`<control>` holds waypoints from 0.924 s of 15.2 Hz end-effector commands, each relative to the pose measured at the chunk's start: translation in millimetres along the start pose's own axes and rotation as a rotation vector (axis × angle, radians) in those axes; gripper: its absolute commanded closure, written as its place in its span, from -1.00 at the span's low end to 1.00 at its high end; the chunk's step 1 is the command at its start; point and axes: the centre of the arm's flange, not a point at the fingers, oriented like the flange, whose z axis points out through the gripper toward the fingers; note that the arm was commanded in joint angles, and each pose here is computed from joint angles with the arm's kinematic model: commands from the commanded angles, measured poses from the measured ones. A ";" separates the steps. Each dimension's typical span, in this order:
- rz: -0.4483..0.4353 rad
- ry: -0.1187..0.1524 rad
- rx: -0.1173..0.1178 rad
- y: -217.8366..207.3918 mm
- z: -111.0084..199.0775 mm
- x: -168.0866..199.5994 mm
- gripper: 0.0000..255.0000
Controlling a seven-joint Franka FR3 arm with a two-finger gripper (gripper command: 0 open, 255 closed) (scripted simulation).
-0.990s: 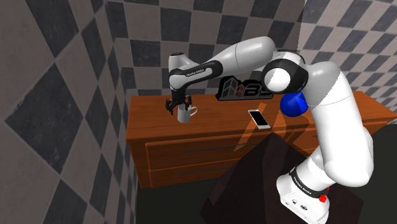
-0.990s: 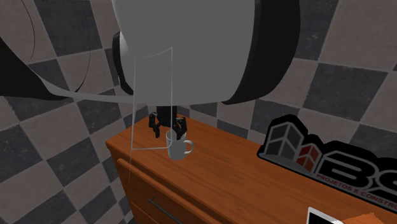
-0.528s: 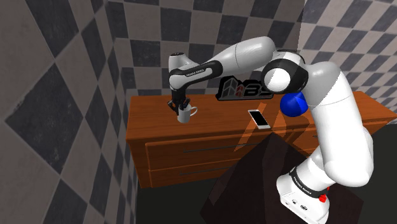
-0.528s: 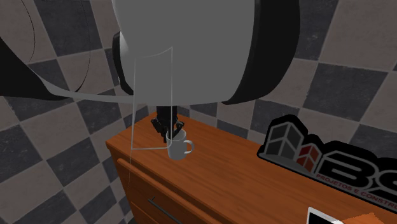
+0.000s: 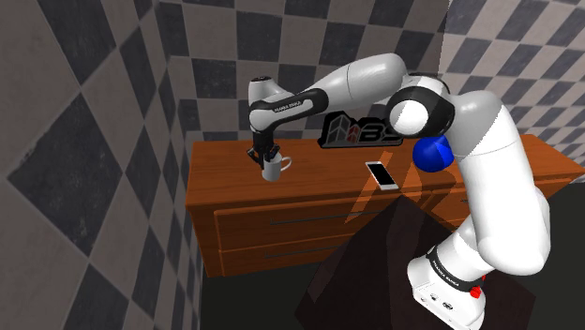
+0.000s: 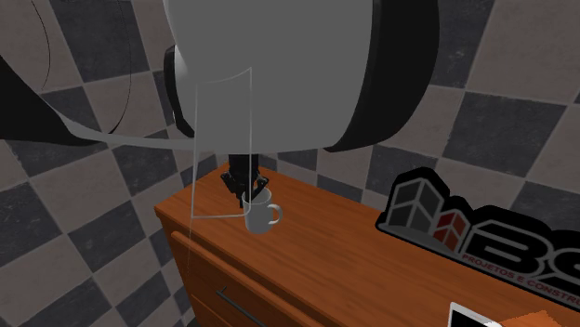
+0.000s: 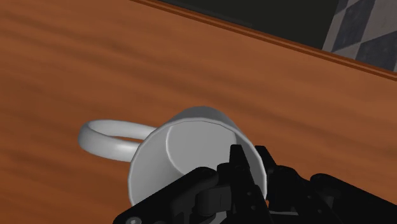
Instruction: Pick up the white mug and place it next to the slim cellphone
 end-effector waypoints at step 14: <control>0.000 0.000 0.000 2.2 -75.6 -13.4 1.00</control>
